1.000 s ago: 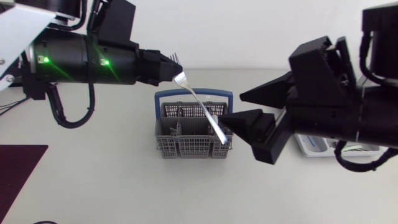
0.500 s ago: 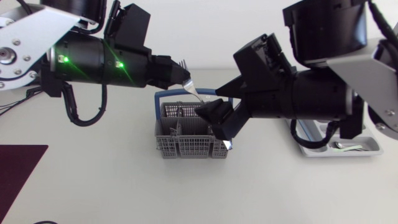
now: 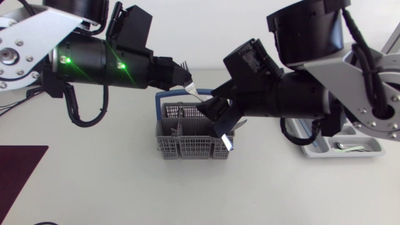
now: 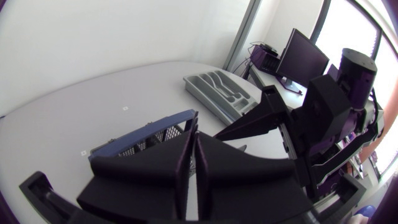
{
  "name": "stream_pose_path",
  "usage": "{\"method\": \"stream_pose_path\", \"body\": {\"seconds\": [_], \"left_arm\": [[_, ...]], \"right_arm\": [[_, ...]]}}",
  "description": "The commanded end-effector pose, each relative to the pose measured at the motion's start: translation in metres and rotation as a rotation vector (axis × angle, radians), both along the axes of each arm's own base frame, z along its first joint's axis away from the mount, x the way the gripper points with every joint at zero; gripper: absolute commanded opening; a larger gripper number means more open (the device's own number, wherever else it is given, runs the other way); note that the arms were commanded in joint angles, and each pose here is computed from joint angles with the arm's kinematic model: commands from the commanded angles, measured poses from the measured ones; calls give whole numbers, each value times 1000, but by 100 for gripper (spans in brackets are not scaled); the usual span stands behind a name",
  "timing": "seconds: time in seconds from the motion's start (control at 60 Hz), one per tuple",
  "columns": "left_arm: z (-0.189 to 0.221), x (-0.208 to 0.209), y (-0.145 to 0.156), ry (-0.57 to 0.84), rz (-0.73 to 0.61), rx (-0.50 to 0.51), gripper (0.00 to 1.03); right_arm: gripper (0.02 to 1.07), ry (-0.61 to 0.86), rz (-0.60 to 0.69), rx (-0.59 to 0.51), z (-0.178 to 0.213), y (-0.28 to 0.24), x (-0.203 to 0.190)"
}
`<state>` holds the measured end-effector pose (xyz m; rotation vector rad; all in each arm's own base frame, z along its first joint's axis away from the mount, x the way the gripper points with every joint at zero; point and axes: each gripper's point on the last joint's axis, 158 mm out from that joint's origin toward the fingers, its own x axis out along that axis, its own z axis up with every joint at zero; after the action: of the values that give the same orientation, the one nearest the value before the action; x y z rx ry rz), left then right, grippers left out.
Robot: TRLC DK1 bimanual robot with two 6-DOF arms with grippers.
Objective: Unload the cutlery basket into the drawer organizer.
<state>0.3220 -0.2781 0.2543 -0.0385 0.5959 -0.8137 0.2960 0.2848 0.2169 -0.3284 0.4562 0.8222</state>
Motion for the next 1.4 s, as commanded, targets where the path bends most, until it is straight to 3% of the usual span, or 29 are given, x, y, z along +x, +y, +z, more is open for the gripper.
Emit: {"method": "stream_pose_path", "body": {"seconds": [0.0, 0.067, 0.267, 0.533, 0.733, 0.867, 1.083, 1.383], "left_arm": [[12, 2, -5, -3, -1, -30, 4], [12, 1, -5, -3, -1, -30, 4], [12, 1, -5, -3, -1, -30, 4], [12, 1, -4, -3, 1, -32, 4], [14, 3, -1, 1, 15, -42, 4], [15, 3, 0, 1, 19, -44, 17], [17, 4, 2, 1, 28, -49, 23], [16, 4, 3, 2, 30, -50, 22]], "right_arm": [[57, -31, -11, 3, 8, 2, 11], [52, -38, -19, 3, 9, 3, 14], [52, -53, -44, -4, 10, 3, 21], [25, -51, -31, -17, 6, 5, 18], [17, -48, -16, -22, 3, 6, 14], [16, -44, -13, -25, 1, 6, 13], [12, -37, -12, -30, -4, 4, 10], [12, -21, 8, -49, -15, 7, 3]]}}
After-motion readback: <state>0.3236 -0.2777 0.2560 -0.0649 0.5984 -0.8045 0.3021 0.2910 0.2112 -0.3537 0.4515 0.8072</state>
